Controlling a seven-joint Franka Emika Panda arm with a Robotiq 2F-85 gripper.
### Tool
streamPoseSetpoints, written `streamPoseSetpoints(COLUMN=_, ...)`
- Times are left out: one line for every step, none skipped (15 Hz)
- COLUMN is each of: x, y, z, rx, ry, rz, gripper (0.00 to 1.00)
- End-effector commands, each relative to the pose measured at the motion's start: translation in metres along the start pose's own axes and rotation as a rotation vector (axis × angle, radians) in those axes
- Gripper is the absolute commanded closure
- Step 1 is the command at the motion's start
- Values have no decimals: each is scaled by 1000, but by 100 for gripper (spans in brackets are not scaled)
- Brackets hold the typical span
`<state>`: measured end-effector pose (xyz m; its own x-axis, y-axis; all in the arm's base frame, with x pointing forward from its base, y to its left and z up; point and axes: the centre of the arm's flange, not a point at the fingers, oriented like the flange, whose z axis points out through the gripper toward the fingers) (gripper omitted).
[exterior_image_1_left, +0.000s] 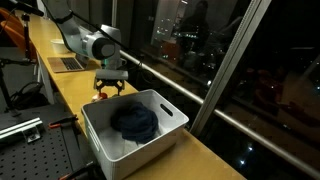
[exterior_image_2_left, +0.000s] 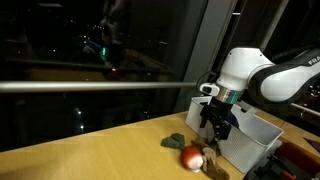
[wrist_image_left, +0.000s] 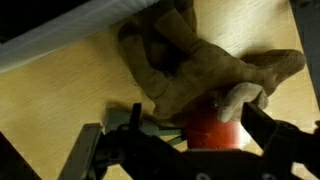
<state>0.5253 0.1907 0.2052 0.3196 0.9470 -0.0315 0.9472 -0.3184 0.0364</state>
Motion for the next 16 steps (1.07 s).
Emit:
streamPoseSetpoints(x=21, y=14, z=12, rx=24, ry=1, rz=-33, gripper=0)
streamPoseSetpoints(x=23, y=16, z=17, rx=31, ry=-3, rz=-37, gripper=0)
streamPoseSetpoints(x=24, y=18, z=24, rx=39, ry=-11, rz=-40, gripper=0)
streamPoseSetpoints(x=23, y=19, z=32, rx=50, ry=-20, rz=-42, gripper=0)
streamPoseSetpoints(x=21, y=20, z=41, rx=62, ry=-32, rz=-43, gripper=0)
streamPoseSetpoints(x=19, y=21, z=50, rx=74, ry=-48, rz=-42, gripper=0)
streamPoseSetpoints(x=15, y=21, z=57, rx=87, ry=-62, rz=-40, gripper=0)
streamPoseSetpoints(x=10, y=22, z=65, rx=98, ry=-72, rz=-36, gripper=0)
streamPoseSetpoints(x=7, y=24, z=70, rx=107, ry=-77, rz=-31, gripper=0)
streamPoseSetpoints(x=4, y=27, z=74, rx=113, ry=-81, rz=-25, gripper=0)
streamPoseSetpoints(x=2, y=30, z=75, rx=118, ry=-84, rz=-20, gripper=0)
streamPoseSetpoints(x=2, y=33, z=73, rx=117, ry=-84, rz=-13, gripper=0)
streamPoseSetpoints(x=1, y=35, z=70, rx=115, ry=-82, rz=-8, gripper=21)
streamPoseSetpoints(x=0, y=37, z=67, rx=114, ry=-82, rz=-5, gripper=26)
streamPoseSetpoints(x=-1, y=39, z=63, rx=110, ry=-79, rz=-4, gripper=32)
streamPoseSetpoints(x=-2, y=41, z=59, rx=107, ry=-77, rz=-2, gripper=42)
